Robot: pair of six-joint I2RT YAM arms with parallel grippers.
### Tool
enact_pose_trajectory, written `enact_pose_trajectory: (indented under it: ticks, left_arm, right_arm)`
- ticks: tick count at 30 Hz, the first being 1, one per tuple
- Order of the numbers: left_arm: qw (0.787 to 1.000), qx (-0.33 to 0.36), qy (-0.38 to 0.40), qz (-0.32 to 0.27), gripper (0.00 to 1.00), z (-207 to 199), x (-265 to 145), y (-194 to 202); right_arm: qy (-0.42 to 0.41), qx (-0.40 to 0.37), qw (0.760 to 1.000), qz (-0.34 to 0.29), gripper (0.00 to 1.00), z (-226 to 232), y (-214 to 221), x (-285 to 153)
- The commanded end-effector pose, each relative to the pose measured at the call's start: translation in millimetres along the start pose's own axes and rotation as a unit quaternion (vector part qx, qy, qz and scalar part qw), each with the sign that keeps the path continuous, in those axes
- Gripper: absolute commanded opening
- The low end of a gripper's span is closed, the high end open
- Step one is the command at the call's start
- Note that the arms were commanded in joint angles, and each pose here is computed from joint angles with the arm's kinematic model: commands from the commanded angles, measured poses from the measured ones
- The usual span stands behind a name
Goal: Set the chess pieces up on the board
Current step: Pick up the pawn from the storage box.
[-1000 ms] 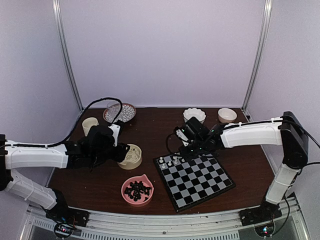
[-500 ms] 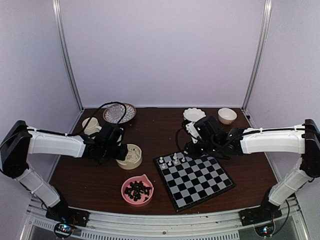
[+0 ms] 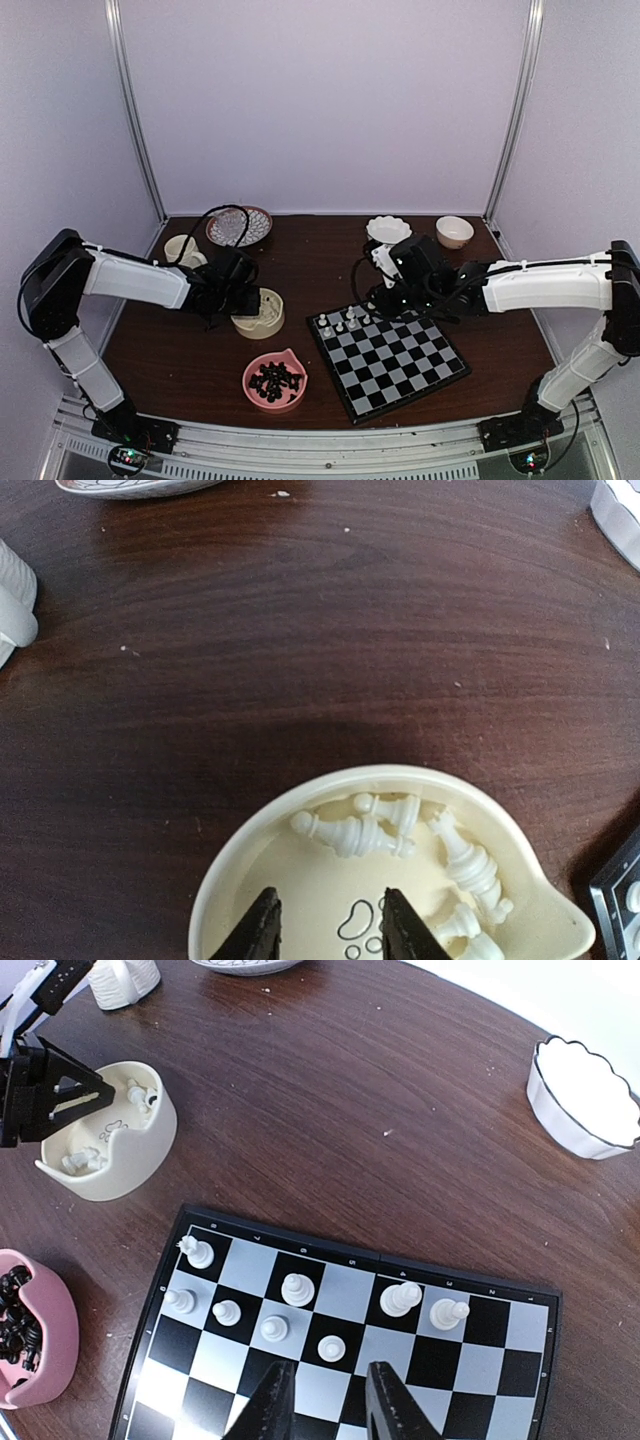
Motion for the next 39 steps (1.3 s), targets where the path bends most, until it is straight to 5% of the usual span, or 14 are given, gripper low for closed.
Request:
enact_pose_trajectory:
  ticks: [1, 25, 31, 39]
  left_arm:
    - [0.999, -0.039, 0.002, -0.039, 0.36, -4.0, 8.9, -14.5]
    - [0.99, -0.067, -0.1, 0.079, 0.3, -6.1, 42.9, 0.2]
    - [0.99, -0.059, -0.1, 0.075, 0.19, -5.0, 37.5, -2.1]
    - [0.995, -0.033, -0.067, 0.07, 0.18, -13.2, 16.1, -8.9]
  right_arm:
    - [0.003, -0.01, 1.0, -0.018, 0.28, 3.4, -5.5, -3.5]
    - [0.012, -0.016, 1.0, -0.015, 0.27, 2.6, -4.5, -1.1]
    - [0.014, -0.017, 1.0, -0.014, 0.27, 2.5, -3.9, -0.2]
    - [0.006, -0.017, 1.0, -0.011, 0.25, 3.9, -3.5, 1.2]
Point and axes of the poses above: each gripper's point midway between its finger pads, its own x axis out along the fingers, its own z axis along the line the jaws close on, y = z × x, the point moved 10 cm from there along -x, back along the fingers, and after that the axes turned 5 degrees about -x, right-handed, at the moved point
